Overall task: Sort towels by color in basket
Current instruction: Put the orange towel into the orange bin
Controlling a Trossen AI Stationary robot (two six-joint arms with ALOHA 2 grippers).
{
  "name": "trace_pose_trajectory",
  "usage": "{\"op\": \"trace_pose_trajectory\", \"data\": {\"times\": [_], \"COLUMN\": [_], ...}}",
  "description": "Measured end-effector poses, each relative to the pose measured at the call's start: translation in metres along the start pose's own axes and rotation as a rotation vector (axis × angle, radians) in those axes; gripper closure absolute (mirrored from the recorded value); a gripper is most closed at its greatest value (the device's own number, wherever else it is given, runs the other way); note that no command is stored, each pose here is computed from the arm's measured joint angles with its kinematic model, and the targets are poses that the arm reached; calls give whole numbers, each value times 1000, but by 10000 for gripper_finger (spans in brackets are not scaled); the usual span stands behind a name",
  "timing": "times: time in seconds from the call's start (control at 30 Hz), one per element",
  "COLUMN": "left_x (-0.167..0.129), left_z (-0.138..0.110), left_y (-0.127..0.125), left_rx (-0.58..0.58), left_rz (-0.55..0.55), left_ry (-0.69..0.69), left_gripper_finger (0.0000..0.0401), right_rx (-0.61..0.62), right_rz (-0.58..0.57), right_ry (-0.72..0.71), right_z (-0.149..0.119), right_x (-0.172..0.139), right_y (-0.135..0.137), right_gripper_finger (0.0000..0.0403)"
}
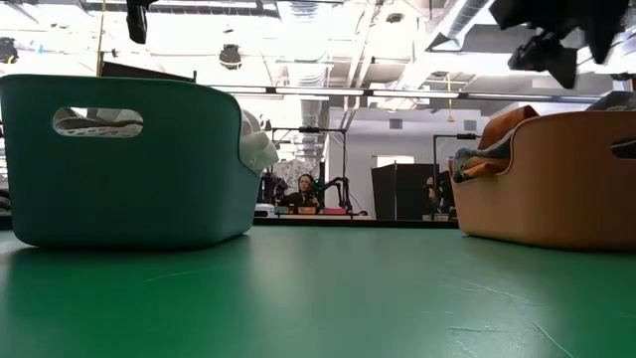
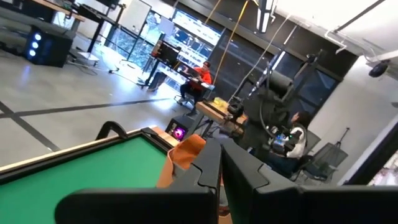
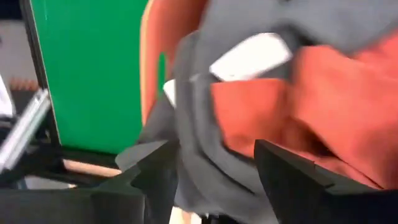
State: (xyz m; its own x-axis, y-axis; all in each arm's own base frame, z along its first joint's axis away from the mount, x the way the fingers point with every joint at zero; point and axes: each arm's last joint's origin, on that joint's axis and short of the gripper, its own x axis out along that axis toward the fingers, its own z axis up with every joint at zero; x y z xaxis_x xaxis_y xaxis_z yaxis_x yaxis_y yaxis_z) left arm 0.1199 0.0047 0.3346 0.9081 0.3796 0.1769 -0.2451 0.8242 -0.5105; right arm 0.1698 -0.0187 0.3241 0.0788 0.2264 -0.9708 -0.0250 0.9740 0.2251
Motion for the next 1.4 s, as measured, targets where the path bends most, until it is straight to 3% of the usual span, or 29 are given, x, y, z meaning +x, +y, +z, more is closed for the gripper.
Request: {"op": "trace_pose_trajectory", "data": {"times": [0.13, 0.23, 0.37, 0.53, 0.7, 1.0, 1.2, 1.27, 1.4], "left_x": [0, 0, 0, 0, 0, 0, 0, 0, 0], "left_z": [0, 0, 0, 0, 0, 0, 0, 0, 0], "left_y": [0, 0, 0, 0, 0, 0, 0, 0, 0], "left_rx": [1, 1, 7, 7, 6, 6, 1, 1, 3], "left_rz": [-4, -4, -3, -3, -3, -2, -2, -2, -2], "left_ry": [5, 5, 5, 5, 5, 4, 4, 4, 5], "left_gripper_finger": [393, 393, 393, 393, 393, 393, 393, 393, 393], "right_rx": [-104, -120, -136, -101, -75, -45, 123, 174, 157], "right_rz": [16, 8, -111, -108, -107, -120, -132, -86, 33], "right_ry": [91, 127, 155, 134, 155, 110, 62, 35, 64], "right_z": [-1, -3, -8, -10, -3, 7, 7, 5, 1], "right_x": [33, 58, 94, 124, 106, 39, 9, 5, 12], "right_y": [15, 19, 15, 5, 4, 14, 13, 13, 15], "right_gripper_finger": [167, 179, 198, 222, 243, 259, 256, 255, 258]}}
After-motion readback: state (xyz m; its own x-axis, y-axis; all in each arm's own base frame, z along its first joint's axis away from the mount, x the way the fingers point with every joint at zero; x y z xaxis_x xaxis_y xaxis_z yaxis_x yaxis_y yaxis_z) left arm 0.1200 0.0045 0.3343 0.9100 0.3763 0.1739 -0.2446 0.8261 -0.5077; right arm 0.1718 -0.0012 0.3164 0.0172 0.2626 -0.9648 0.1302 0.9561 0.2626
